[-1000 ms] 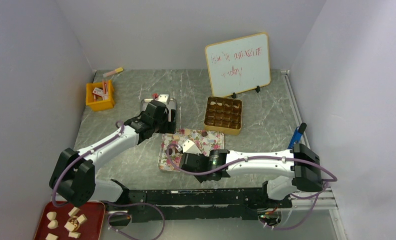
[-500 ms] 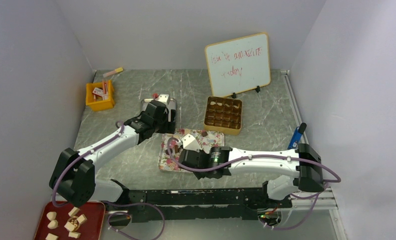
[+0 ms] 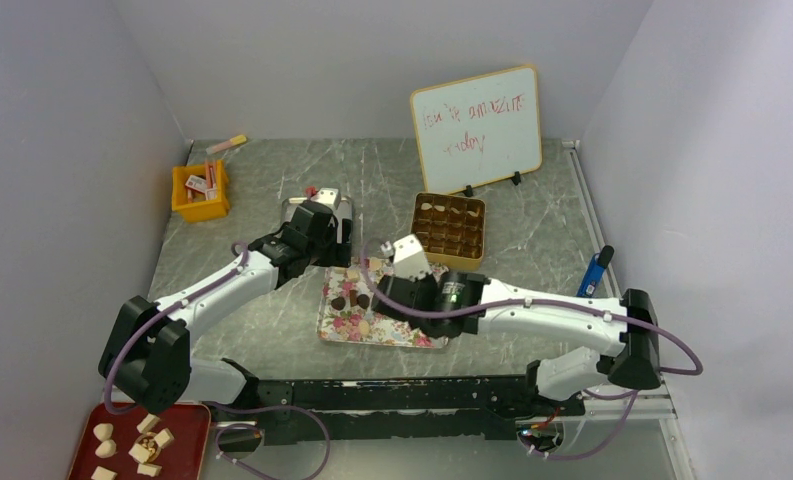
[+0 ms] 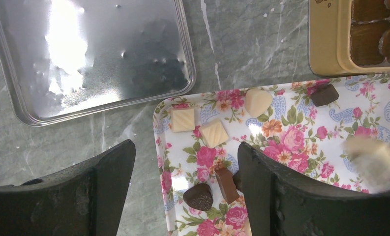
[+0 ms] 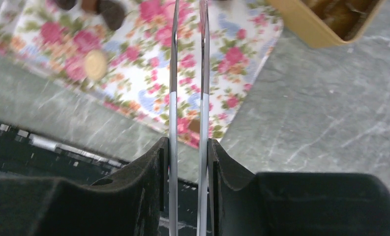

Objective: Pack the chocolate
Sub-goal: Place the fake chocolate in the packing box.

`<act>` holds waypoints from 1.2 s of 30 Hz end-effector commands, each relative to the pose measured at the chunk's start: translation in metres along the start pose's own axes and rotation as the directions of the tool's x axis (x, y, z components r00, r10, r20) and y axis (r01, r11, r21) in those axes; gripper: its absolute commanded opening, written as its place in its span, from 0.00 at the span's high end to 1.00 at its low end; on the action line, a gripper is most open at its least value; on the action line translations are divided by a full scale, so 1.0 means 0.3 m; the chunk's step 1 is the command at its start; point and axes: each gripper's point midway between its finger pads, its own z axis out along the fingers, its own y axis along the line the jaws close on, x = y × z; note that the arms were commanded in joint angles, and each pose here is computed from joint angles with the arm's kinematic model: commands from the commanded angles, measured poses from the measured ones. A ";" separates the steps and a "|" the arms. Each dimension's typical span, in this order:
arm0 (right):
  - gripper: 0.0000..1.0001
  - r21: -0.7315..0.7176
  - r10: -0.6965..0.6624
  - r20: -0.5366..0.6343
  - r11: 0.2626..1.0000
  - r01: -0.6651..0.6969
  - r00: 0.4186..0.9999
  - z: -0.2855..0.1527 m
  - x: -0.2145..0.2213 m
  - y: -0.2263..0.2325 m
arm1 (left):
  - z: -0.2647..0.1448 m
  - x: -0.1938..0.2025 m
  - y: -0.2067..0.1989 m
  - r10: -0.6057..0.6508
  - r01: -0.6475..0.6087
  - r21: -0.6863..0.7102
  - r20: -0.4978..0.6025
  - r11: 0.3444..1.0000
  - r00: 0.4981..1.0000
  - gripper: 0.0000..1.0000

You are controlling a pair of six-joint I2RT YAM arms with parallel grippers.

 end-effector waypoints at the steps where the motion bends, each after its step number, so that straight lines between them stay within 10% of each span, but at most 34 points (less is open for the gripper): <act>1: 1.00 0.136 0.145 0.107 0.978 -0.159 0.984 -0.018 -0.112 -0.203 | -0.024 -0.076 -0.035 -0.005 0.003 0.036 0.064 0.999 0.998 0.20; 17: 1.00 0.288 0.310 0.136 0.896 -0.337 0.941 0.183 -0.174 -0.629 | -0.042 -0.064 -0.028 0.002 -0.004 0.040 0.063 0.999 0.998 0.20; 36: 0.93 0.255 0.334 0.099 0.902 -0.348 0.937 0.263 -0.190 -0.680 | -0.047 -0.045 -0.016 -0.001 -0.001 0.030 0.058 1.000 0.998 0.19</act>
